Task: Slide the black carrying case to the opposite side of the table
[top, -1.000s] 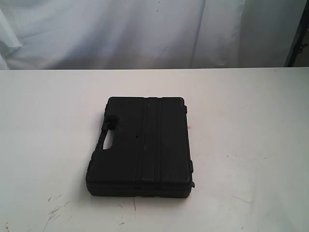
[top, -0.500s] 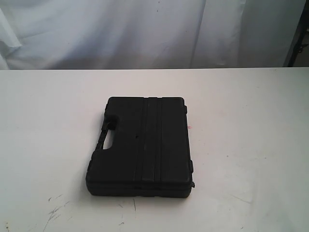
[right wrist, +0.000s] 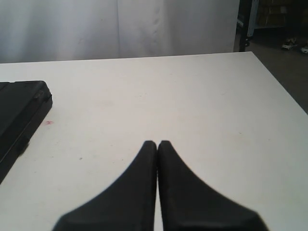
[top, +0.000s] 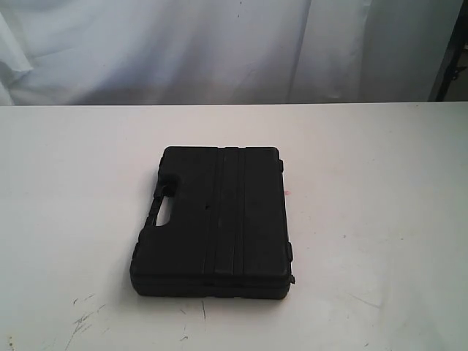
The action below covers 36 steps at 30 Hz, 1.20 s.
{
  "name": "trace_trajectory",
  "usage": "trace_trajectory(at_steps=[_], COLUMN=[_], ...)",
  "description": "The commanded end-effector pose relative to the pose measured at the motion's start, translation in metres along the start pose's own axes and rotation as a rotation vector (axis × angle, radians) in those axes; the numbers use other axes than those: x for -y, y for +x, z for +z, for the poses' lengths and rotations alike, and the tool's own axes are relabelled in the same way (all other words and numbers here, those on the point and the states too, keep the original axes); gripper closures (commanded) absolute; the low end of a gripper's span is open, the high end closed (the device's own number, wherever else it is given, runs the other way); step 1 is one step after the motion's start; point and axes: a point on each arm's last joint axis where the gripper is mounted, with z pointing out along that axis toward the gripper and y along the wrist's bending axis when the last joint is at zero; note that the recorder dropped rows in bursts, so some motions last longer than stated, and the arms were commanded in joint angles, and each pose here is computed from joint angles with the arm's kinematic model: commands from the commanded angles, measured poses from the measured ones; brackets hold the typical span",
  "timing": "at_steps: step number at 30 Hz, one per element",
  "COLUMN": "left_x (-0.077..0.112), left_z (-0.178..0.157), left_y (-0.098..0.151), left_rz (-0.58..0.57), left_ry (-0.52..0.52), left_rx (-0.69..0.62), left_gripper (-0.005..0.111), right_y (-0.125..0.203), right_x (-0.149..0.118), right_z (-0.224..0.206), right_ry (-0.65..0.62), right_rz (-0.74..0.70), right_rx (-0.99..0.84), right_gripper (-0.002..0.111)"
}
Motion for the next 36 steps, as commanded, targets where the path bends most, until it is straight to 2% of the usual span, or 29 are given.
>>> trace_trajectory(at_steps=[1, 5, 10, 13, 21, 30, 36], left_x=[0.003, 0.009, 0.017, 0.025, 0.061, 0.086, 0.099], left_z=[0.014, 0.036, 0.065, 0.086, 0.14, 0.198, 0.222], left_y=[-0.019, -0.052, -0.088, -0.095, -0.086, -0.071, -0.065], left_rz=[-0.007, 0.022, -0.004, 0.008, 0.108, 0.145, 0.174], left_ry=[-0.004, -0.012, 0.018, 0.047, 0.073, 0.065, 0.059], left_rx=[-0.05, -0.151, -0.237, -0.288, -0.404, -0.52, -0.569], left_gripper=[0.107, 0.107, 0.107, 0.107, 0.107, 0.107, 0.107], right_y=[0.001, 0.001, 0.001, 0.001, 0.001, 0.001, 0.001], right_x=[0.001, 0.001, 0.001, 0.001, 0.001, 0.001, 0.001], right_z=[0.0, 0.0, 0.0, 0.0, 0.0, 0.0, 0.0], right_ry=[0.012, 0.012, 0.012, 0.012, 0.012, 0.012, 0.012], right_rz=[-0.01, -0.01, -0.01, -0.01, -0.01, -0.01, -0.01], right_rx=[-0.001, -0.001, -0.001, -0.001, -0.001, -0.001, -0.001], right_gripper=[0.108, 0.108, 0.108, 0.108, 0.108, 0.108, 0.108])
